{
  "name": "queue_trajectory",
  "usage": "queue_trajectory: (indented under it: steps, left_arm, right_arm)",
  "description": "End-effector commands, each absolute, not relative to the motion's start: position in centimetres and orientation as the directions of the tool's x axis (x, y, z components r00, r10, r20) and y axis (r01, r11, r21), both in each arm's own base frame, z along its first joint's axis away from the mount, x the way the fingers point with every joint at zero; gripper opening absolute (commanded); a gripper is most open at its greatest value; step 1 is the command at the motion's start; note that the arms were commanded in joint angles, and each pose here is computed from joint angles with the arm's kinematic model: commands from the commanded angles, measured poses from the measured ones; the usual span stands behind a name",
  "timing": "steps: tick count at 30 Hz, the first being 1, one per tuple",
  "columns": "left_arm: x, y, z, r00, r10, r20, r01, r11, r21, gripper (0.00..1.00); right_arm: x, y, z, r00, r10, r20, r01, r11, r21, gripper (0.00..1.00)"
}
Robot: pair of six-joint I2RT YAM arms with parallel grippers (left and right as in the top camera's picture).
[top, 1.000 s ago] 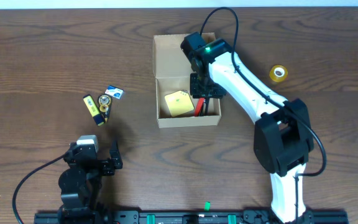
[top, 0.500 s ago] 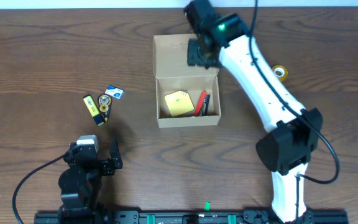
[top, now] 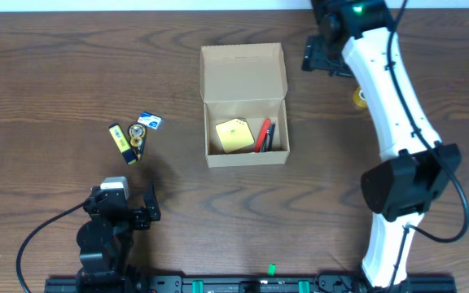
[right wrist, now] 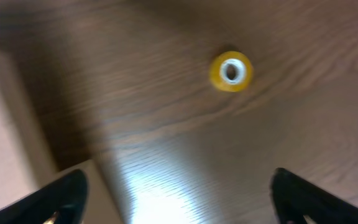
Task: Pack container
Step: 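Move the right gripper to the yellow tape roll and grasp it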
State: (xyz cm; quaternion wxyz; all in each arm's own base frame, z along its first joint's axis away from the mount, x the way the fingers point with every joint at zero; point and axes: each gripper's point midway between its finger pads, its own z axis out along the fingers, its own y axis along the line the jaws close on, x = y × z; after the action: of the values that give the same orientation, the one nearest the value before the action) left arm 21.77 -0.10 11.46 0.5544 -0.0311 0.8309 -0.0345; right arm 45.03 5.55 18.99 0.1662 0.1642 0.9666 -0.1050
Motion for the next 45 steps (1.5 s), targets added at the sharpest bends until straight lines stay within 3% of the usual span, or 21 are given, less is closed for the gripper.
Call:
queue_trajectory:
  steps: [1, 9, 18, 28, 45]
  left_arm:
    - [21.8, -0.1, 10.7, -0.394, -0.098, -0.914, -0.018, 0.995, -0.099, 0.95]
    - [21.8, -0.1, 10.7, -0.394, -0.098, -0.914, -0.018, 0.995, -0.099, 0.95]
    - [21.8, -0.1, 10.7, -0.394, -0.098, -0.914, -0.018, 0.995, -0.099, 0.95]
    - [21.8, -0.1, 10.7, -0.394, -0.098, -0.914, -0.018, 0.995, -0.099, 0.95]
    - [21.8, -0.1, 10.7, -0.394, -0.098, -0.914, -0.018, 0.995, -0.099, 0.95]
  right_arm:
    - [44.6, 2.7, 18.0, -0.889, 0.309, -0.337, 0.384, 0.904, -0.186, 0.99]
    - [45.2, -0.8, 11.7, -0.903, 0.344, -0.258, 0.383, 0.916, -0.121, 0.99]
    - [46.5, -4.9, 6.4, -0.895, 0.353, -0.274, 0.365, 0.931, 0.007, 0.99]
    - [49.6, -6.2, 4.5, -0.887, 0.243, -0.393, 0.244, 0.969, 0.049, 0.99]
    - [49.9, -4.7, 0.8, -0.908, 0.230, -0.350, 0.236, 0.972, 0.026, 0.99]
